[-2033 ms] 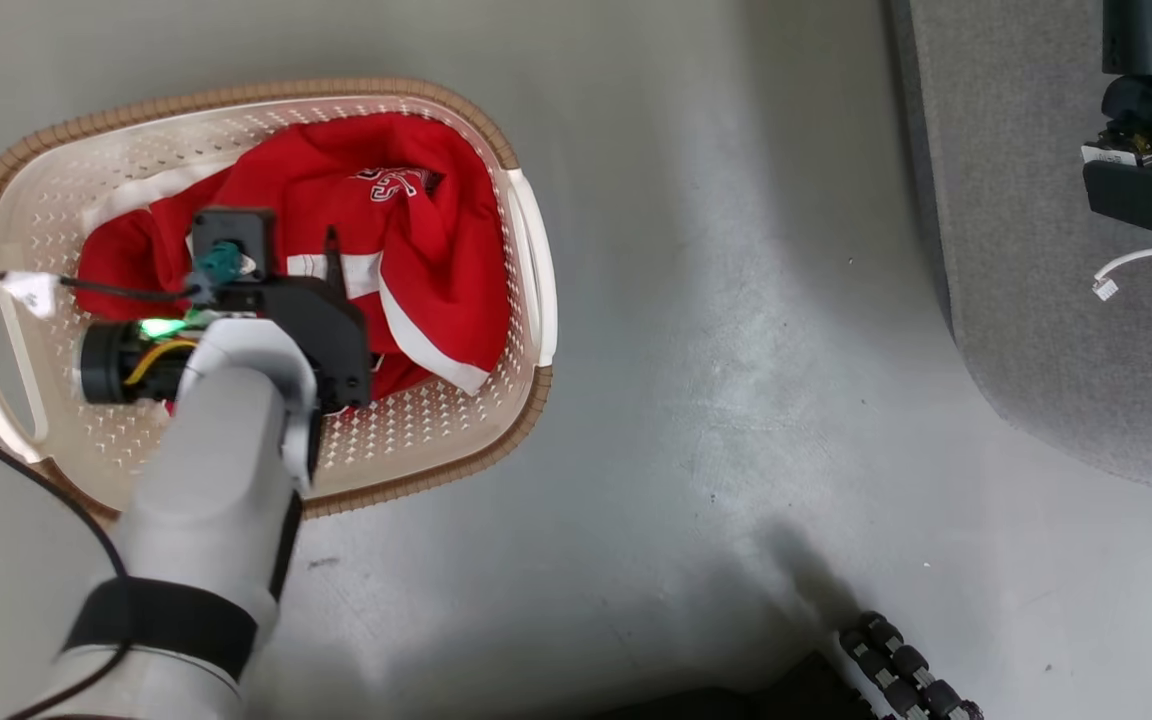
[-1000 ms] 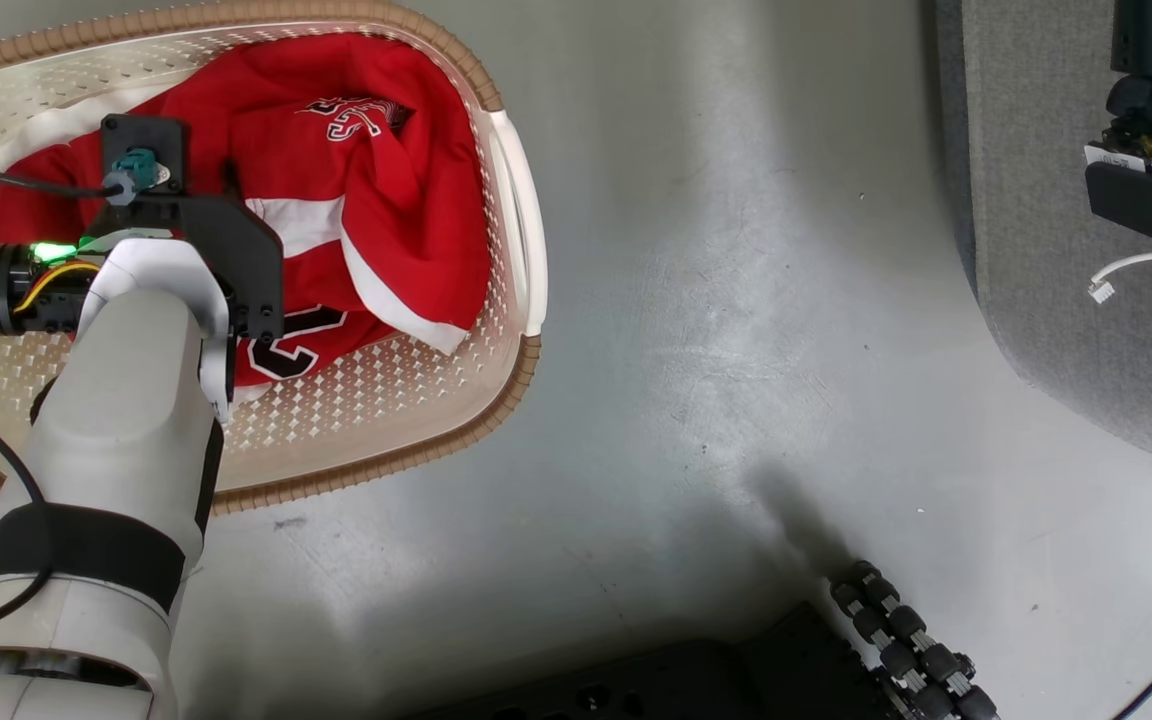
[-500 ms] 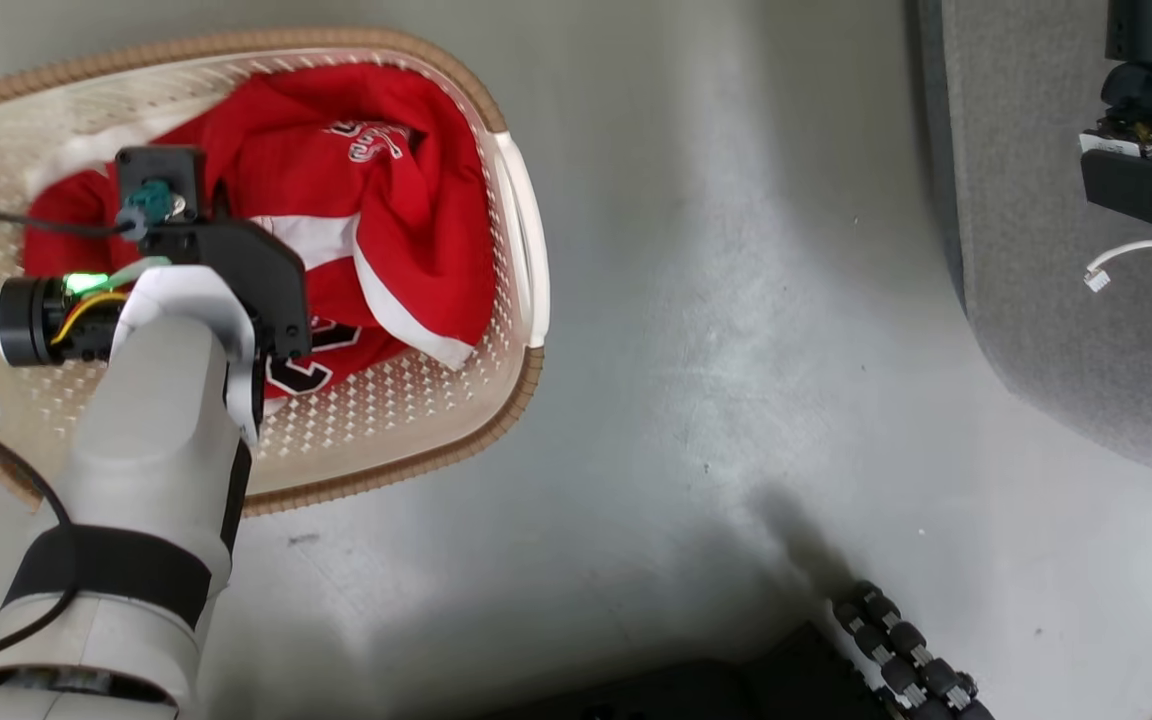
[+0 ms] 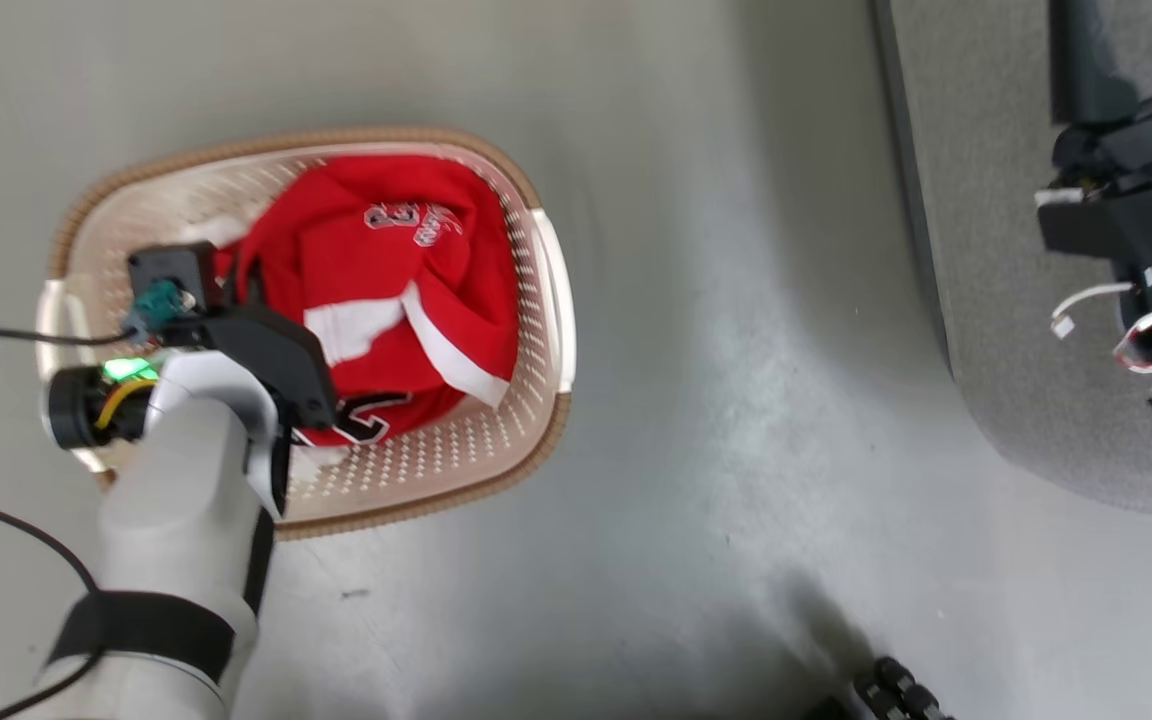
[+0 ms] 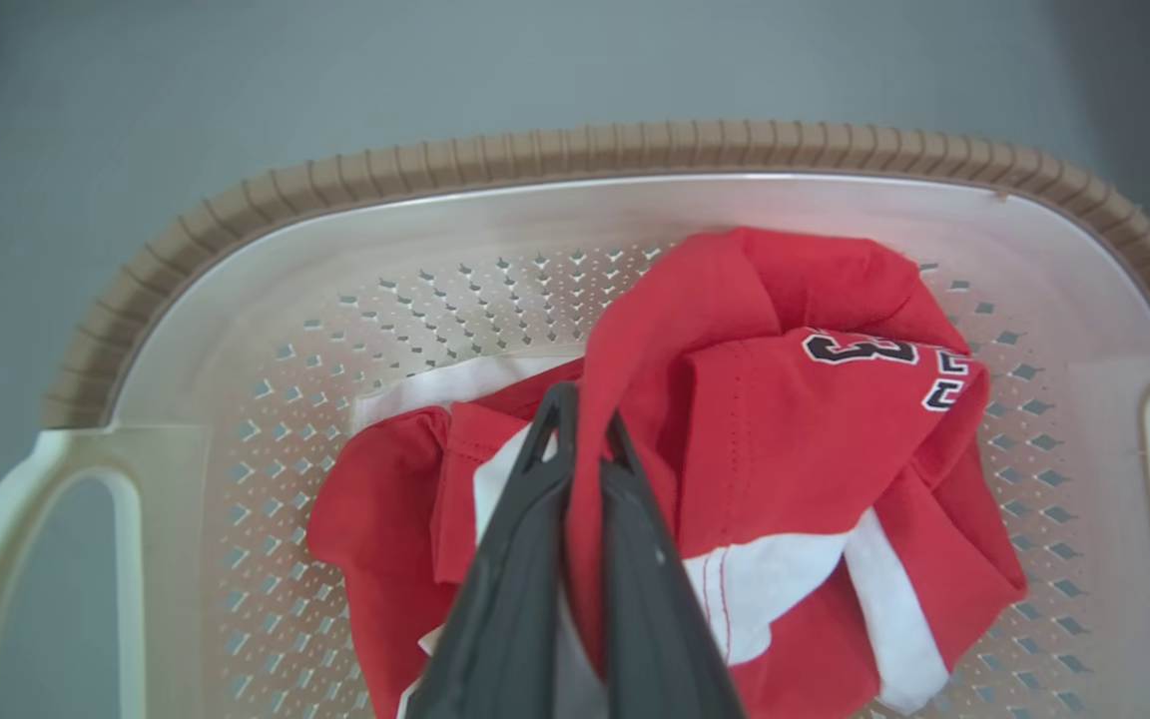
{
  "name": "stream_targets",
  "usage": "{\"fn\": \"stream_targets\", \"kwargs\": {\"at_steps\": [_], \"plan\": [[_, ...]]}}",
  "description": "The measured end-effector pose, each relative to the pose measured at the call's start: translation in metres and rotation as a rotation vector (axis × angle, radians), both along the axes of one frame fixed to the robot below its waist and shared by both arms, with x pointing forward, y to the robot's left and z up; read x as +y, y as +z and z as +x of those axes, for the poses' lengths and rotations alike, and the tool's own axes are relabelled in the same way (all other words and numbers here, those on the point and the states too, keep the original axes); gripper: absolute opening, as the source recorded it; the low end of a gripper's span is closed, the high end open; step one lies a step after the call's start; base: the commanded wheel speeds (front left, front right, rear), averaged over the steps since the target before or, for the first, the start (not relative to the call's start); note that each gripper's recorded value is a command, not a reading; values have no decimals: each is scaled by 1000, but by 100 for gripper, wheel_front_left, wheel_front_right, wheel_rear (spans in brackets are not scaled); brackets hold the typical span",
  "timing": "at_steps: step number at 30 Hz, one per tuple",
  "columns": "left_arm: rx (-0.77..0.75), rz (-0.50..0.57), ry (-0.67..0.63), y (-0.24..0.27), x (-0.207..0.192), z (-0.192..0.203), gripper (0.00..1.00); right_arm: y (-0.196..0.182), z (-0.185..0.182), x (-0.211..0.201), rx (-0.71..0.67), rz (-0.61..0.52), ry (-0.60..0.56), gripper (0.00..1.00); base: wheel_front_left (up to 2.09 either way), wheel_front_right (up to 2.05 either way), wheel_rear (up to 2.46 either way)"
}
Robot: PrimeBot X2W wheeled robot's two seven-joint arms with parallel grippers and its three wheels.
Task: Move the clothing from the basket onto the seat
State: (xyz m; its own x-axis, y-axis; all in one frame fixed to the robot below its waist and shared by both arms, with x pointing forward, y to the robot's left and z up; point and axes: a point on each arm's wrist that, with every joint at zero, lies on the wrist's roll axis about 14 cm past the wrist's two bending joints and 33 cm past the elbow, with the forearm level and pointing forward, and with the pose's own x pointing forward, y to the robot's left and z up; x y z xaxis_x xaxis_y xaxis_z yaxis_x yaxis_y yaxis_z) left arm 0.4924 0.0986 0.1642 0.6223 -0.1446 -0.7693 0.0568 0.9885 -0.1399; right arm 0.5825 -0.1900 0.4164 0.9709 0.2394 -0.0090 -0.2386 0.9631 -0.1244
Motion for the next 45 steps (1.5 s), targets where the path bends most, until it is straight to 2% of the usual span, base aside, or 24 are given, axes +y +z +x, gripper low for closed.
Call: {"fn": "stream_targets", "kwargs": {"at_steps": [5, 19, 37, 45], "plan": [[-41, -34, 24, 28, -1, -3, 0, 13, -7, 6, -2, 15, 7, 100, 0, 0, 0], [-169, -37, 99, 102, 28, -18, 0, 53, -31, 40, -22, 71, 68, 100, 0, 0, 0], [-451, -40, 144, 209, 50, -31, 0, 99, -81, 82, -53, 127, 146, 100, 0, 0, 0], [-624, -72, 147, 265, 49, -22, 0, 113, -94, 91, -71, 124, 168, 100, 0, 0, 0]]}}
